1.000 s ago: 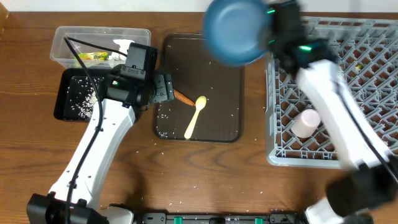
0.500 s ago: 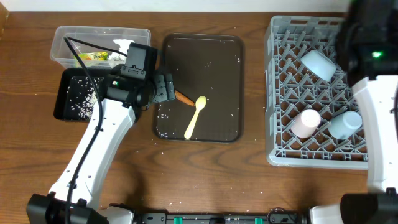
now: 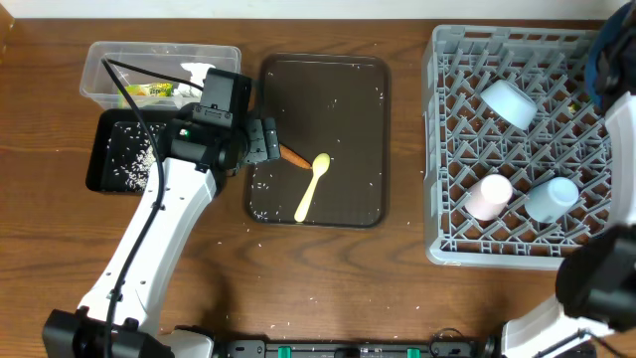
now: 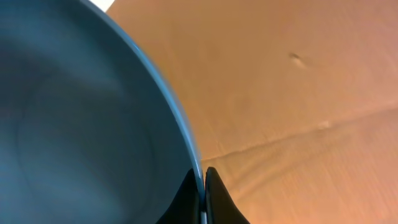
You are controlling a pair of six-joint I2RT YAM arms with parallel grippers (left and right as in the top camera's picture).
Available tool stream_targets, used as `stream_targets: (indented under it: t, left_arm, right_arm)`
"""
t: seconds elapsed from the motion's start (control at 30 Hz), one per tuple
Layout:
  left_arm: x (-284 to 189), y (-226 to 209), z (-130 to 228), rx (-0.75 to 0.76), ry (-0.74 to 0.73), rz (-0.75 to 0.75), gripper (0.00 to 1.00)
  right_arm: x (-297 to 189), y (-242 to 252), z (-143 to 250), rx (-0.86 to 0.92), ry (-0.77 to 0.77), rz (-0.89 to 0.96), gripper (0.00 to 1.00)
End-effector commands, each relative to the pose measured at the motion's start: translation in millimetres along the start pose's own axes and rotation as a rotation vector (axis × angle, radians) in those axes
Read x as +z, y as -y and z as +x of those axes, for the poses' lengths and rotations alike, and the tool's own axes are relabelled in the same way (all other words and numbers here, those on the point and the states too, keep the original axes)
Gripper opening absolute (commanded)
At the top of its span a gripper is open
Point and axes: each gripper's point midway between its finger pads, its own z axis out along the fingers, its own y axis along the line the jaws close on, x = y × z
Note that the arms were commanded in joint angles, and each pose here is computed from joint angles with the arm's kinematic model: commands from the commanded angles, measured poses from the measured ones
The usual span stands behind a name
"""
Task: Sort waste into correct bins and load items into the dishwasher rack
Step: 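Lift the blue plate and stand it in the back of the rack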
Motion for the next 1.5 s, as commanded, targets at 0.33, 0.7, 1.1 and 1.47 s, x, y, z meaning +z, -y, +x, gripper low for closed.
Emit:
stream_targets:
  t: [0.33, 0.7, 1.1, 1.47]
  left_arm:
    - [2, -4, -1, -0.005, -0.003, -0.017, 0.94]
    - [2, -3, -1, -0.004, -0.003, -0.017, 0.94]
    - [2, -3, -1, -0.005, -0.003, -0.017, 0.94]
    - [2, -3, -1, -0.004, -0.003, -0.017, 0.94]
  right_arm:
    - [51, -6, -1, -0.199, 0.012, 0.087, 0.01]
    - [69, -23, 20, -0.268, -0.016, -0.009, 0.01]
    - [45, -93, 31, -0.337, 0.005, -0.297, 0.02]
    - [-4, -155, 37, -0.274, -0.028, -0.513, 0.54]
